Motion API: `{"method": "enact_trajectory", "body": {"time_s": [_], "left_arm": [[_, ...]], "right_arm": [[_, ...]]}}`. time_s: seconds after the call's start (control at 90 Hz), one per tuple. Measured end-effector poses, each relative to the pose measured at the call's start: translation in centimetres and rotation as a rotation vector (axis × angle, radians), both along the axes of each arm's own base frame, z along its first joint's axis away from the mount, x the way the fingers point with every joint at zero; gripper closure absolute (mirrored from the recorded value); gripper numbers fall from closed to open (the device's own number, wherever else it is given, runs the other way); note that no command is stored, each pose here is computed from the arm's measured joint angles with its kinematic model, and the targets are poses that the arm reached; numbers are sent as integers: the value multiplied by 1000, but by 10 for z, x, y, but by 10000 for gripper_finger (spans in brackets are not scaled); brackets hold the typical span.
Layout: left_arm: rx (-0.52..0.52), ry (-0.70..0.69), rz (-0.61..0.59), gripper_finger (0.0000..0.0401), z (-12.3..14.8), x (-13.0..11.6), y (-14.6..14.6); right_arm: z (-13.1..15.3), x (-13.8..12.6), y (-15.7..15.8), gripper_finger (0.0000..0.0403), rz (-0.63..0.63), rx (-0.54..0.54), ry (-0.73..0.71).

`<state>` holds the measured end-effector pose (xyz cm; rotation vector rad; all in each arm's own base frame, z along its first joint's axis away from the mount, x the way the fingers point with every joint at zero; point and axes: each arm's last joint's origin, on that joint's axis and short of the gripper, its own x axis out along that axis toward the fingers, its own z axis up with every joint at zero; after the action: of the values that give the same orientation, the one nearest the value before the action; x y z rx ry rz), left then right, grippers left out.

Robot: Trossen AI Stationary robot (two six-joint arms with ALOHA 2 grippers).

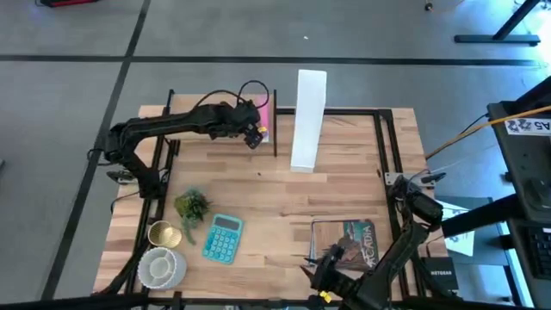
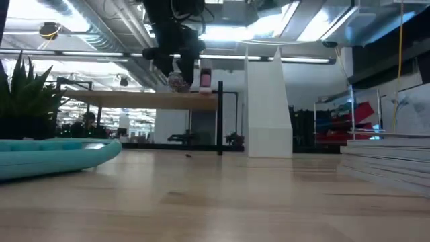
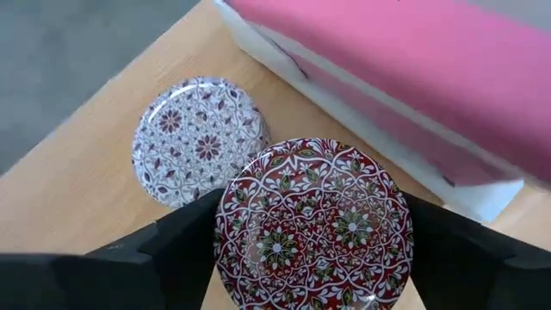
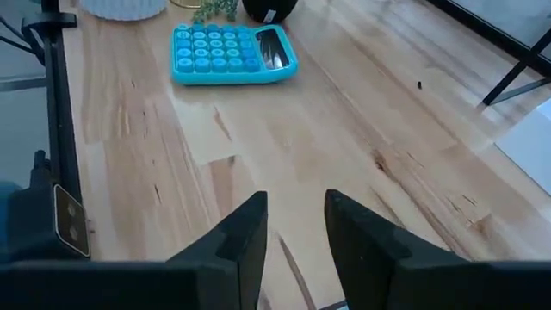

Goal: Stock shelves
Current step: Put the red patterned scented candle on the shelf

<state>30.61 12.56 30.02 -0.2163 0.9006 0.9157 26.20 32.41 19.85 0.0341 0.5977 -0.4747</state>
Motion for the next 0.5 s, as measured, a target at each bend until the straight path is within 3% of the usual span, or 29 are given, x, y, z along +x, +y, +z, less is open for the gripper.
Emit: {"method": "enact_trajectory", "body": {"time_s": [0.5], "left_arm": [[-45,38,0,103,-2,-5,0]], "right_arm": [[0,0,0,299,10,-12,7]]}}
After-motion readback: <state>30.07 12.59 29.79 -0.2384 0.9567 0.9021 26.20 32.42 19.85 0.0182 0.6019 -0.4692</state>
